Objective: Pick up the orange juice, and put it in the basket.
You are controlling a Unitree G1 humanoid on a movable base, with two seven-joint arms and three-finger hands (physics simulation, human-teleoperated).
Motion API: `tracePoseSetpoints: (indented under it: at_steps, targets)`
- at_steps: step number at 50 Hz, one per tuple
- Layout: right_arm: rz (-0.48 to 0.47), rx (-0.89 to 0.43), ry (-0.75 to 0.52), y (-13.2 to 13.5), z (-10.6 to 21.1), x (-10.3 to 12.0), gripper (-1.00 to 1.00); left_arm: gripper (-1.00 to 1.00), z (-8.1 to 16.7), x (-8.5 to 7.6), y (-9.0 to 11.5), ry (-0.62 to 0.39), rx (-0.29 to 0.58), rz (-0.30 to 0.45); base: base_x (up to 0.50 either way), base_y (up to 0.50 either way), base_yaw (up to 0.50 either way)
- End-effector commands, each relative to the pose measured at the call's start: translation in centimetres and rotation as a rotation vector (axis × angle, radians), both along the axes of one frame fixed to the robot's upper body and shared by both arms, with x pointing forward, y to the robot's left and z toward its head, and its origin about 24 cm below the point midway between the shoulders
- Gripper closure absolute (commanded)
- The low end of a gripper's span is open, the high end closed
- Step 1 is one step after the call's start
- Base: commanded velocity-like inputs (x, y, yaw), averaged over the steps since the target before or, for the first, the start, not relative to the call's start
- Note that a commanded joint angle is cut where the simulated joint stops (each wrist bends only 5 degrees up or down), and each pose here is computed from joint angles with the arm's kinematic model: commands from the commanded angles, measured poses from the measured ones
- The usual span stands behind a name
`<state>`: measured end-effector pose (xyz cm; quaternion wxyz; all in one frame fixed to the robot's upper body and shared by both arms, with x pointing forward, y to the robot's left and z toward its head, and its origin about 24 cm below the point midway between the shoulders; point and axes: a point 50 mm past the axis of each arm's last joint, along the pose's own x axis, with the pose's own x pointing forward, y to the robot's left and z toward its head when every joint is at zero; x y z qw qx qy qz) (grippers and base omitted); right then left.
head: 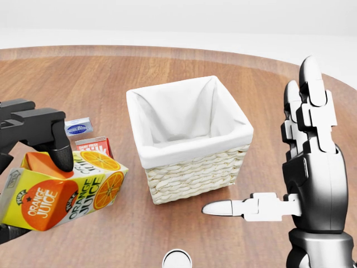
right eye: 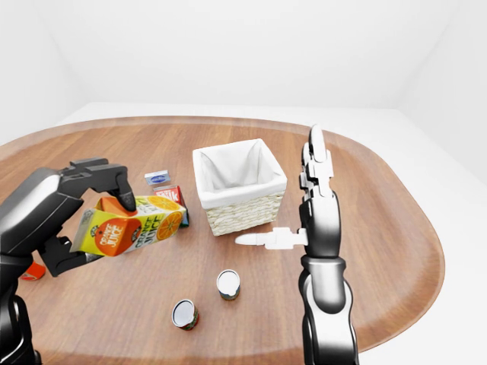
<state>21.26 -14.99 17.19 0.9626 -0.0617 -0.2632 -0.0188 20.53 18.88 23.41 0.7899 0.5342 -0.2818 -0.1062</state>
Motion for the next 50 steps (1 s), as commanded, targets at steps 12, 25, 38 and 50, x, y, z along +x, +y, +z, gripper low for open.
tracePoseSetpoints:
  at_steps: [12,25,38,50]
  targets:
    - [-0.002,0.0,0.017,0.0,-0.3,0.1,-1.0,1.0,4.7,-1.2,-2.8,-0.241,0.073,-0.177,0.0,0.0,0.0]
    - [-0.004,0.005,0.04,-0.1,-0.8,0.2,-1.0,1.0,6.9,-1.9,-3.6,-0.35,0.117,-0.23,0.0,0.0,0.0]
    - [-0.005,0.006,0.053,-0.2,-1.1,0.1,-1.0,1.0,8.2,0.5,-4.3,-0.332,0.105,-0.247,0.0,0.0,0.0]
    - [-0.003,0.004,0.049,-0.2,-1.0,0.1,-1.0,1.0,9.6,2.7,-5.5,-0.317,0.084,-0.273,0.0,0.0,0.0]
